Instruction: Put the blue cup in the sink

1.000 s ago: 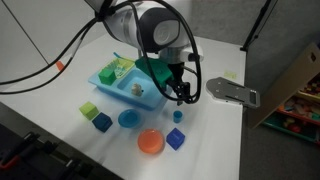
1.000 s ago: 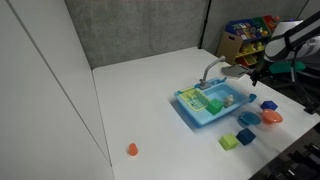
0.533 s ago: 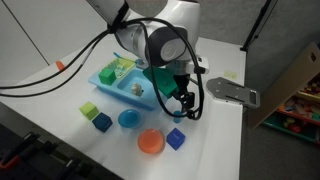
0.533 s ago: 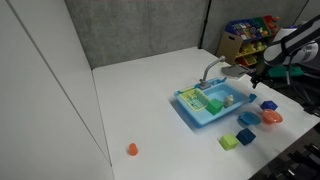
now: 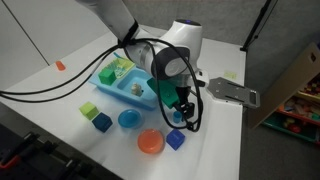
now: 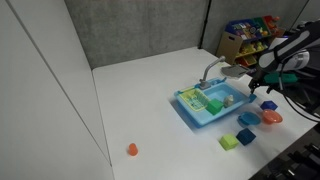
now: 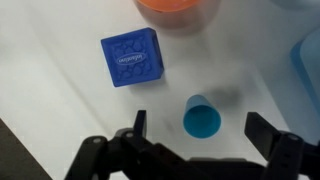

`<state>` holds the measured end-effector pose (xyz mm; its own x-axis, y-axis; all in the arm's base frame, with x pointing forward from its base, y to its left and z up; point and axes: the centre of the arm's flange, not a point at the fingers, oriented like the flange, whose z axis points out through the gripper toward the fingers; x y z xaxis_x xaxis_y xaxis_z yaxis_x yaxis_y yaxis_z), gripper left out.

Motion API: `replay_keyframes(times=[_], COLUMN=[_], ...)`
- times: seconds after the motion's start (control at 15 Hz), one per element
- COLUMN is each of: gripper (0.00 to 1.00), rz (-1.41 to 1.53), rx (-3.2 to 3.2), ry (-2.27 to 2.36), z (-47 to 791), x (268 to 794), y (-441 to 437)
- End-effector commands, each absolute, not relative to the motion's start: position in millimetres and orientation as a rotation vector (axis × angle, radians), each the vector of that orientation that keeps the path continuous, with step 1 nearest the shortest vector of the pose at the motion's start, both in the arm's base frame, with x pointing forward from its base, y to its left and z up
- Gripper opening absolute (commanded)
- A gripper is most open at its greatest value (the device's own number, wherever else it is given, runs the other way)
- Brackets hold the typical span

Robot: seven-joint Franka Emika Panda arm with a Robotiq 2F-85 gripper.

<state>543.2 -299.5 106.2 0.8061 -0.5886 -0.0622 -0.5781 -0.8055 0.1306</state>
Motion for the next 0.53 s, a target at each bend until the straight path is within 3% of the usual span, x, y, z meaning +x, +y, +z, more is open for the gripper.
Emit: replay_keyframes(times=[0.0,0.47], gripper=[1.00,1.00], rz=[-0.152,-0.059], rx=[2.885,2.885], ry=[-0.933,-0.916], z=[105,91], x=[544,554], y=[-299,-305])
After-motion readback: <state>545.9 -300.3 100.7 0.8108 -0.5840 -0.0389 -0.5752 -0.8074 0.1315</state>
